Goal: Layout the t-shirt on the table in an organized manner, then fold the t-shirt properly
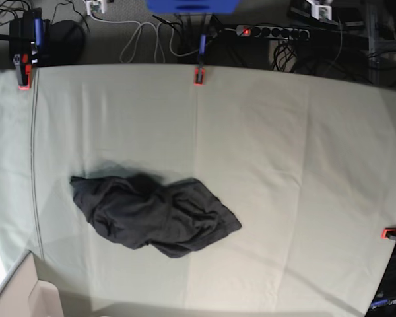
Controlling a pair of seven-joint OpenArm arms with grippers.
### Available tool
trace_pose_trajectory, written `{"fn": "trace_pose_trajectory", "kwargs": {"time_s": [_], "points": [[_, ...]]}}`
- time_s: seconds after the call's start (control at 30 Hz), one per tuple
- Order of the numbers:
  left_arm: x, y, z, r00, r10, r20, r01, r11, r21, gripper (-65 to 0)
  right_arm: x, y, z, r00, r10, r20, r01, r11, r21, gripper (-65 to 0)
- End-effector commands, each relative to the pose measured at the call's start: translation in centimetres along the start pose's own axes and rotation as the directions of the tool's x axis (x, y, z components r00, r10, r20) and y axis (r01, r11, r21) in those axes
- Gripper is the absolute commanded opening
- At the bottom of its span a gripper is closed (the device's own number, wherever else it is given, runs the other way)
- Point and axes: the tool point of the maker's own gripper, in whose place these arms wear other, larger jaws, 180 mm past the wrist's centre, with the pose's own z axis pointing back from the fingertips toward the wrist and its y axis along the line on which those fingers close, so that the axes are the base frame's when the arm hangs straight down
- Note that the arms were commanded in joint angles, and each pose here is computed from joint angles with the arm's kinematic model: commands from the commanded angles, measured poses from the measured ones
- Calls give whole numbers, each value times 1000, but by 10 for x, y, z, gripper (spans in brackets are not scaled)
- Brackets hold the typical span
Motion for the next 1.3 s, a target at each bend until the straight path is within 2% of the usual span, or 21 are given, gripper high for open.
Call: {"fn": "trace_pose_trajectory", "kwargs": {"time_s": [0.0, 0.13, 0.27, 0.43, 0.6, 0.67, 0.73, 0.8, 0.9, 0.97, 1.07, 1.2, 1.27], "points": [[9, 1, 13, 999, -8, 36, 8, 1000, -10, -650, 14, -6, 9, 998, 18, 55, -18, 1000, -3, -650], [65, -20, 39, 985, -1, 174, 18, 995, -94, -650, 64, -9, 31, 981, 38, 191, -37, 999, -4, -650], [129, -31, 60, 942, 29, 334, 12, 993, -117, -650, 114, -7, 46, 948, 37, 317, -37, 999, -6, -650], [206, -40, 65, 845, 107, 524, -46, 991, -127, -650, 158, -4, 50, 905, 37, 423, -40, 999, -4, -650], [273, -49, 61, 755, 130, 643, -38, 987, -154, -647, 200, -5, 54, 855, 35, 518, -34, 999, -11, -650], [295, -55, 52, 768, 129, 627, -31, 986, -165, -605, 212, -6, 57, 838, 34, 545, -33, 999, -13, -650], [314, -60, 45, 784, 132, 607, -27, 984, -179, -527, 217, -6, 58, 831, 34, 555, -32, 999, -13, -650], [340, -69, 42, 778, 150, 611, -30, 979, -202, -455, 217, -7, 58, 831, 33, 555, -30, 999, -16, -650], [373, -82, 33, 754, 195, 627, -52, 970, -238, -391, 210, -6, 54, 856, 30, 516, -27, 1000, -13, -650], [392, -95, 22, 751, 217, 624, -56, 962, -267, -352, 210, -6, 51, 866, 29, 499, -25, 1000, -13, -650], [410, -125, -7, 785, 192, 589, -11, 955, -298, -309, 204, -6, 46, 888, 28, 460, -25, 1000, -14, -650], [417, -166, -44, 840, 135, 526, 50, 945, -323, -303, 202, -6, 45, 896, 28, 443, -25, 1000, -14, -650], [424, -180, -59, 859, 136, 493, 42, 942, -333, -298, 200, -6, 44, 902, 27, 431, -23, 1000, -13, -650]]}}
